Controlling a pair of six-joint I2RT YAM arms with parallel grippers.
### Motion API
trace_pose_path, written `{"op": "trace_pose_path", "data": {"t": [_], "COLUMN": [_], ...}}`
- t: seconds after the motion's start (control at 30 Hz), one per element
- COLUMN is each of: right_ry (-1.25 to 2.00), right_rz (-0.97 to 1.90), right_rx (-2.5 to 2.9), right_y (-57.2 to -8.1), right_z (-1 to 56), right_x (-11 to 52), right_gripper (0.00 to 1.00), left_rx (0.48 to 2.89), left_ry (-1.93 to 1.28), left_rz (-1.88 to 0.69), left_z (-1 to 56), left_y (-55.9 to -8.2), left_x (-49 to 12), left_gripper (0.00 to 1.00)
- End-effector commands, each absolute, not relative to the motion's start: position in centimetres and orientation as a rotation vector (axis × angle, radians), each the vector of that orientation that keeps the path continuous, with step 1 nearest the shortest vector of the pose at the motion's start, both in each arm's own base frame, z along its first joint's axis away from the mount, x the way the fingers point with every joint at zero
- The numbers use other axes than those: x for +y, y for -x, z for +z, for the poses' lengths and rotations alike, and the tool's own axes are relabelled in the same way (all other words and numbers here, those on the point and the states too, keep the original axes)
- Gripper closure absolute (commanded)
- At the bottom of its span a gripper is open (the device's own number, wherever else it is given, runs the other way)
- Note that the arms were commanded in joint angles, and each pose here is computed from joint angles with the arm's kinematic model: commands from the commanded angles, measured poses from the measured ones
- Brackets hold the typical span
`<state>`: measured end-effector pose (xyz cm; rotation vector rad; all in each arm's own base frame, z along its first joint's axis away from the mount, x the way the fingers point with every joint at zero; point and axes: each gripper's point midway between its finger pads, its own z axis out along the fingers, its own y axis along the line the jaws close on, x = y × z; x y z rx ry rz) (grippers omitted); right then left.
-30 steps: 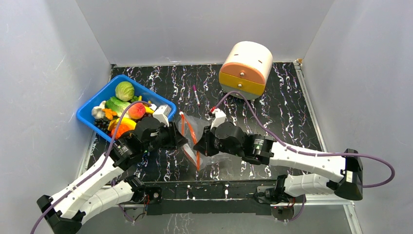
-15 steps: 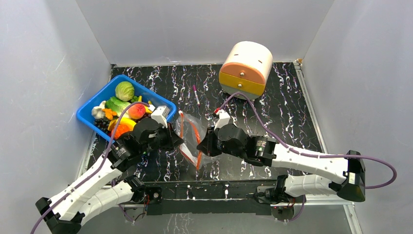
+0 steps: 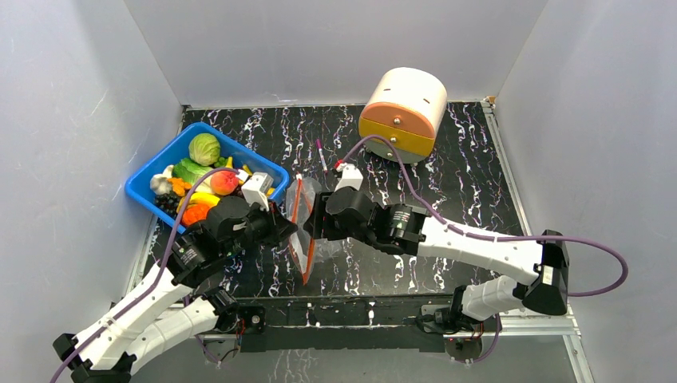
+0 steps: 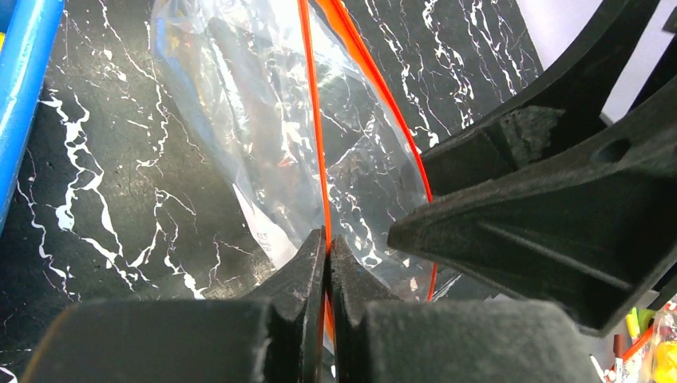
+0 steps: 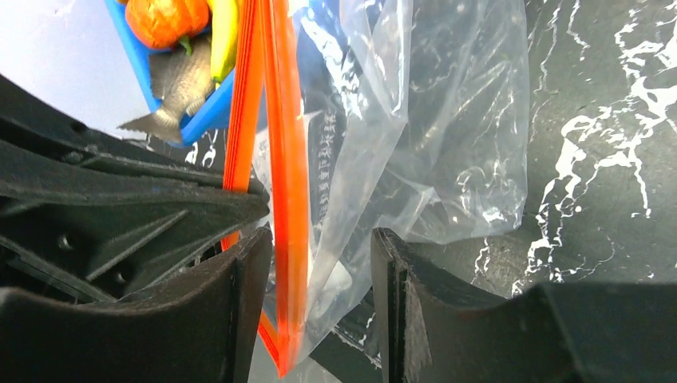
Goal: Place the food in the zip-top bag and seal the zipper
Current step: Open the zipper of the food storage bag at the center of the board.
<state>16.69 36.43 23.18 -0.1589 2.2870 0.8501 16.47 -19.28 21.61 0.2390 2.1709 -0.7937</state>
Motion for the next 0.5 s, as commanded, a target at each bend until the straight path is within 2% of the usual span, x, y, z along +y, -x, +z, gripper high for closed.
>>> {"op": "trace_pose_path", "data": {"t": [0.0,0.33,0.47], "right_ry": [0.064,0.041,-0.018], "right_rz": [0.783,0.631,0.539], "right_rx": [2.220,2.222,2.160], "right_y": [-18.4,-19.3,-20.2], "right_z": [25.4,23.4,23.5], "right_x": [35.9,33.6,30.5], "right_gripper": [0.55,0.73,0.85], "left_rx": [2.124,2.147,2.161], "left_ry": [-0.265,-0.196,-0.112], "left_rz": [-0.819,-0.778,-0.726], "left_z": [23.0,23.0,22.9], "left_y": [-16.4,-16.8,-17.1], "left_x": [-19.5,-18.8,-17.7], "left_gripper": [1.00,1.00,1.00]}}
